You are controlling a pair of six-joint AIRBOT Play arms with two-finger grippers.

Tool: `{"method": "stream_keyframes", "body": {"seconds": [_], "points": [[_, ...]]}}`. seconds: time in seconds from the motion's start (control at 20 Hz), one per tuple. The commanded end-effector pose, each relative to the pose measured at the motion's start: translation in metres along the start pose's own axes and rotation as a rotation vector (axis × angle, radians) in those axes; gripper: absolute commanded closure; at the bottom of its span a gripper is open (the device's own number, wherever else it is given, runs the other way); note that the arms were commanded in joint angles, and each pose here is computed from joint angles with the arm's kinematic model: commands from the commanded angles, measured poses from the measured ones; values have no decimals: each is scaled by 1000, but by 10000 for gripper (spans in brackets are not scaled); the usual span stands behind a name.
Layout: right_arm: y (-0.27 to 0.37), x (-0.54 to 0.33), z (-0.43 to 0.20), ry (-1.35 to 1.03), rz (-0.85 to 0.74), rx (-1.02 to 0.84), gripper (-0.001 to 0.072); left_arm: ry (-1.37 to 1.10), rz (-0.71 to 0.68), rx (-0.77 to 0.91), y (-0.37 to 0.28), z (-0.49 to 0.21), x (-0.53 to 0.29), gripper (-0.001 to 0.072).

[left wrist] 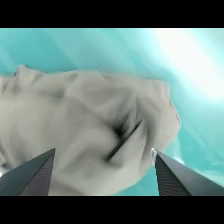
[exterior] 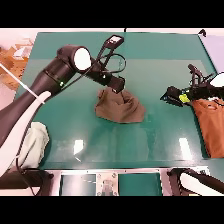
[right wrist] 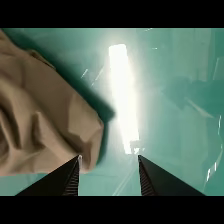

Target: Fold the shirts.

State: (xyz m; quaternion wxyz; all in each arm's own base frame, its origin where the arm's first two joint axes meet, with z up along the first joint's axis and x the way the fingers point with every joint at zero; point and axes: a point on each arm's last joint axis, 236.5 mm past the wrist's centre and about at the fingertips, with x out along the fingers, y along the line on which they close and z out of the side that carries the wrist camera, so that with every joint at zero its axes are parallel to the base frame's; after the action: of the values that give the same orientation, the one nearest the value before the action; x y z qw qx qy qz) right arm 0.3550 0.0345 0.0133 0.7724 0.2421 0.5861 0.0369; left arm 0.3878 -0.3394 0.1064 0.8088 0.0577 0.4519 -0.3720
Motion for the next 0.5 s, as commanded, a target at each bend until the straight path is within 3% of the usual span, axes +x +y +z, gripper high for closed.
{"method": "stream_keyframes", "body": {"seconds": [0.0, 0.25, 0.45], "points": [[-10, -1, 4, -6, -7, 29, 284, 87, -3, -109, 32, -18, -9, 1], [-29, 27, -1, 75, -22, 83, 287, 184, 83, -384, 127, -71, -19, 2], [-5, 76, -20, 214, 96, 65, 287, 264, 59, -522, 134, -139, 30, 2]]}}
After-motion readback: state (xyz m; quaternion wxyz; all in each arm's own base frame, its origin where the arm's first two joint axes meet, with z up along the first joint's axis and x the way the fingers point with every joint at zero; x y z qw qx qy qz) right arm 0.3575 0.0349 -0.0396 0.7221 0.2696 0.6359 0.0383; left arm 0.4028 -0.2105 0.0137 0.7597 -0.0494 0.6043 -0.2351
